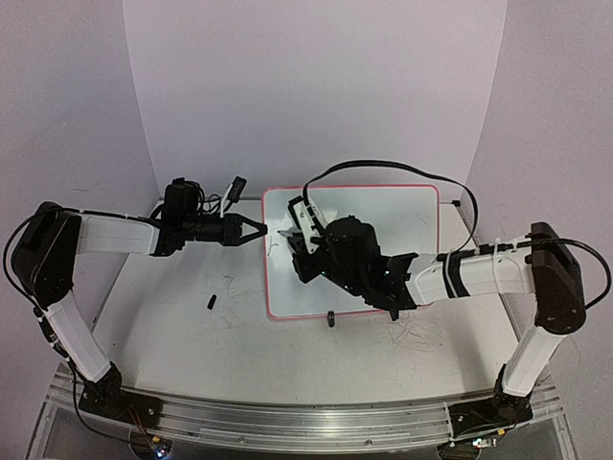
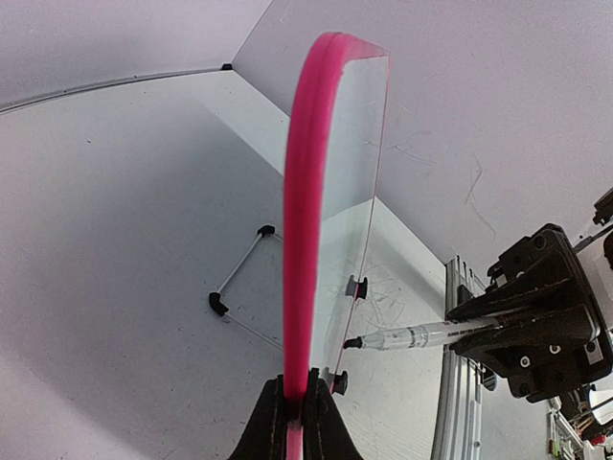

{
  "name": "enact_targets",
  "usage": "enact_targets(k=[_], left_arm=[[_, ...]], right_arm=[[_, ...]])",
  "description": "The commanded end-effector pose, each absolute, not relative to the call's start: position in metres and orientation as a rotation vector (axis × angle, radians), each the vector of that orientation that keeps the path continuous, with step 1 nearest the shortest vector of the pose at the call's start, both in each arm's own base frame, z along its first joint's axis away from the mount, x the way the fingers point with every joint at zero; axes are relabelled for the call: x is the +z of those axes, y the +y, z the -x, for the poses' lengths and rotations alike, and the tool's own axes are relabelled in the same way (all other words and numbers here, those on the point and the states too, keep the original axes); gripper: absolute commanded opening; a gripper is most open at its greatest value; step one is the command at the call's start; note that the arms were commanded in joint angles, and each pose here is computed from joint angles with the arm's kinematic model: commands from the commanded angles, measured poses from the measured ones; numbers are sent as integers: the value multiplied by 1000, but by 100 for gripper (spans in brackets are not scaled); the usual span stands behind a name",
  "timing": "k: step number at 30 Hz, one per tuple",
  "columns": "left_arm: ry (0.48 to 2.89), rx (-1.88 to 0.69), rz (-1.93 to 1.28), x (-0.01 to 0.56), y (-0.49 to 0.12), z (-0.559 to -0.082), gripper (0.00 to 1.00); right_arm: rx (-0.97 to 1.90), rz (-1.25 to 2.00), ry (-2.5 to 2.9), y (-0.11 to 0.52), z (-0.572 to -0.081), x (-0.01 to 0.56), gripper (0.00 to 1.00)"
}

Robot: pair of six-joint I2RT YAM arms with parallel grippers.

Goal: Write a sentence on the whiteboard

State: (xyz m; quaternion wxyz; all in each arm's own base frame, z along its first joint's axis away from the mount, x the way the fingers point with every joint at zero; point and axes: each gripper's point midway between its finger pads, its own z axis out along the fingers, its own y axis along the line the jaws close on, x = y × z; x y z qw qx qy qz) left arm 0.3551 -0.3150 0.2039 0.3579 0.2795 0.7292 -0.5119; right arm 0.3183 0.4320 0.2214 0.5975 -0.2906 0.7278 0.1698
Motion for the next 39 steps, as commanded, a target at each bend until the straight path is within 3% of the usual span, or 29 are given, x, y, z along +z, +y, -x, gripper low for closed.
enact_targets(k=[1,39], left_arm=[[1801,-1362,-785,227,-319,-340,0],[1781,-1362,-794,234,-319,-338,0]], right_arm=[[416,634,1663,436,-323,234,0],[358,667,1763,429,-315,200,0]])
